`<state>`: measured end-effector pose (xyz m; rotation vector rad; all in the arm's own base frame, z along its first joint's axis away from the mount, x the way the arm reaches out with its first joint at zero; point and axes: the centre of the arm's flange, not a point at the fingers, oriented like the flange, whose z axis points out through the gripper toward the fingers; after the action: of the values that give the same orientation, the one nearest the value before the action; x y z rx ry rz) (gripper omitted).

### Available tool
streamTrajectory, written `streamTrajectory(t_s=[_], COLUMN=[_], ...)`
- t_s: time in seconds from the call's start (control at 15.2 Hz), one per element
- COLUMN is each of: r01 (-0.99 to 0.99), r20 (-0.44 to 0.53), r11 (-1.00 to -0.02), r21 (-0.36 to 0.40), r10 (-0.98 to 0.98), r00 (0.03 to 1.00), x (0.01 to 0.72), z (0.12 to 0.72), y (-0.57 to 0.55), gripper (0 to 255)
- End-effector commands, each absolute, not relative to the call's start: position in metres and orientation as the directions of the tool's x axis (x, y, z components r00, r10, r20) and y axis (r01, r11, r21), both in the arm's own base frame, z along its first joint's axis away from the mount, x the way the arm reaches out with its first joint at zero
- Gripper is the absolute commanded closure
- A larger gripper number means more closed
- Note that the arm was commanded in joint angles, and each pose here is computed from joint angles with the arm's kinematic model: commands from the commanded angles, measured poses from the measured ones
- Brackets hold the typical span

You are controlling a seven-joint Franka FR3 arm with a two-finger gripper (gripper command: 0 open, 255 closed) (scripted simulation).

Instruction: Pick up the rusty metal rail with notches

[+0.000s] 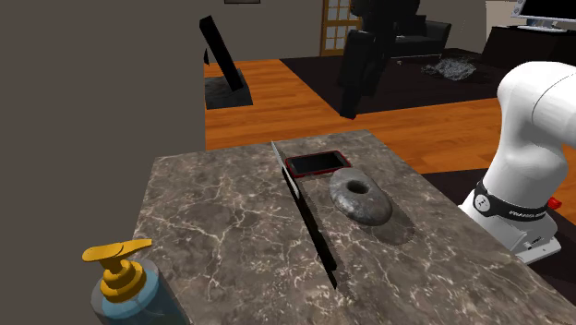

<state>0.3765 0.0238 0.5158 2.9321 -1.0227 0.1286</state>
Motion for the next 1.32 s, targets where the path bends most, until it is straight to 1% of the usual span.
streamTrajectory(t_s=[0.0, 0.33, 0.73, 0.79, 1.25], r01=[-0.712, -0.88, -0.987, -0.991, -0.991], r20=[0.056, -0.026, -0.121, -0.128, -0.128], r11=[-0.702, -0.476, -0.157, -0.134, -0.134], r21=[-0.005, -0.009, 0.016, 0.019, 0.019], r10=[-0.711, -0.879, -0.981, -0.983, -0.983], r00=[0.701, 0.476, 0.154, 0.131, 0.131], x=[0.391, 0.421, 0.455, 0.457, 0.457], z=[0.49, 0.43, 0.356, 0.351, 0.311], y=[0.029, 0.032, 0.03, 0.03, 0.03], gripper=[0, 0, 0, 0, 0])
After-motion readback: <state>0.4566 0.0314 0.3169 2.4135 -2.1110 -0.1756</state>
